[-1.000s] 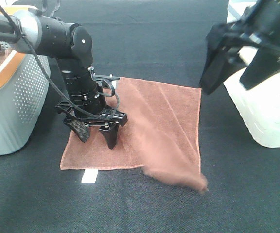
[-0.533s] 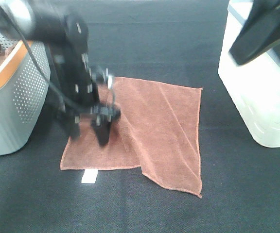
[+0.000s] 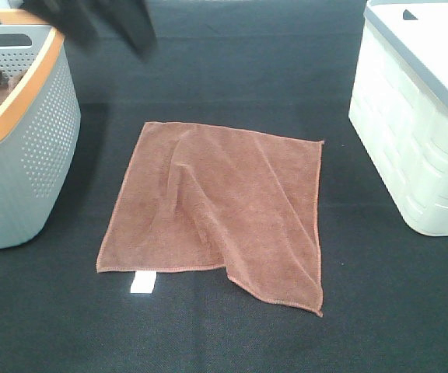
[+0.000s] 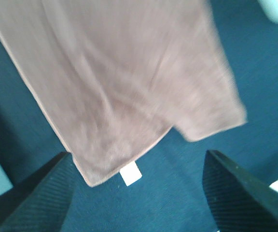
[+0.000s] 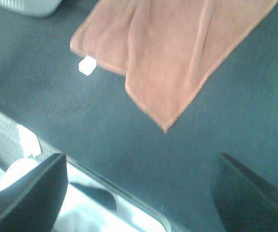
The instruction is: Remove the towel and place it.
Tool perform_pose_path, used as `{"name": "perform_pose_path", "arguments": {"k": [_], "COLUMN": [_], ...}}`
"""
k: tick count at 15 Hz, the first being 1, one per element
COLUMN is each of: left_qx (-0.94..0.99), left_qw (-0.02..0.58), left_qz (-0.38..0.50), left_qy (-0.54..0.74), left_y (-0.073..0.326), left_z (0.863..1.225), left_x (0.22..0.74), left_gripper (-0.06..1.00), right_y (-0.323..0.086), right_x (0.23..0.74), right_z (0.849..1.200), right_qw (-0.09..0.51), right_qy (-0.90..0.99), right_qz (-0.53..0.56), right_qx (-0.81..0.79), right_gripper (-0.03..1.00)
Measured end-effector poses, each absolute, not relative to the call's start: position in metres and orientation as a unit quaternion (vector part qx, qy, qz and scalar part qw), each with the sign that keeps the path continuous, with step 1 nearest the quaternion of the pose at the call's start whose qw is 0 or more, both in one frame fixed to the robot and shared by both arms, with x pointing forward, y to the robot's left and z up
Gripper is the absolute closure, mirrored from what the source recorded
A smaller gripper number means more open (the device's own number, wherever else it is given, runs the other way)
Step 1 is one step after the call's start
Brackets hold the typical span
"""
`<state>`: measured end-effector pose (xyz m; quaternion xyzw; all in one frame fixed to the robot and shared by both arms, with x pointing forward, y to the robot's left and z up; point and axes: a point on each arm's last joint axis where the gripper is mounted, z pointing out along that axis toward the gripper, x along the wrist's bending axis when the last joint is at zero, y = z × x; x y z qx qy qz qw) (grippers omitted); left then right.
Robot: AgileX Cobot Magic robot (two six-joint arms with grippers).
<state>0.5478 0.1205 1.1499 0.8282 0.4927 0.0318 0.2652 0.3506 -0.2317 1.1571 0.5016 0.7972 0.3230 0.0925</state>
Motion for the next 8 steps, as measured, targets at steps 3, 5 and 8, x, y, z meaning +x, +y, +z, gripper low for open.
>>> {"name": "perform_pose_path", "arguments": {"k": [3,5,8], "left_qx": [0.809,0.803,0.797], "left_qw": [0.334,0.322,0.266], "left_qz": [0.082,0.09,0.09], "left_qy": [0.477,0.494,0.535], "left_y": [0.154,0.175,0.212], "left_z": [1.21,1.204,1.155], "left_x": [0.486,0.452,0.395], "left_gripper": [0.24,0.24,0.24], "right_y": [-0.246,-0.253,-0.267], "right_x": [0.316,0.303,0.29], "right_z": [1.114,1.09,1.058], "right_qw": [0.081,0.079,0.103], "right_qy": [0.803,0.806,0.804], "right_qz": [0.302,0.288,0.252], "right_qx": [0.508,0.511,0.529], "right_gripper": [0.2,0.2,0.2]}}
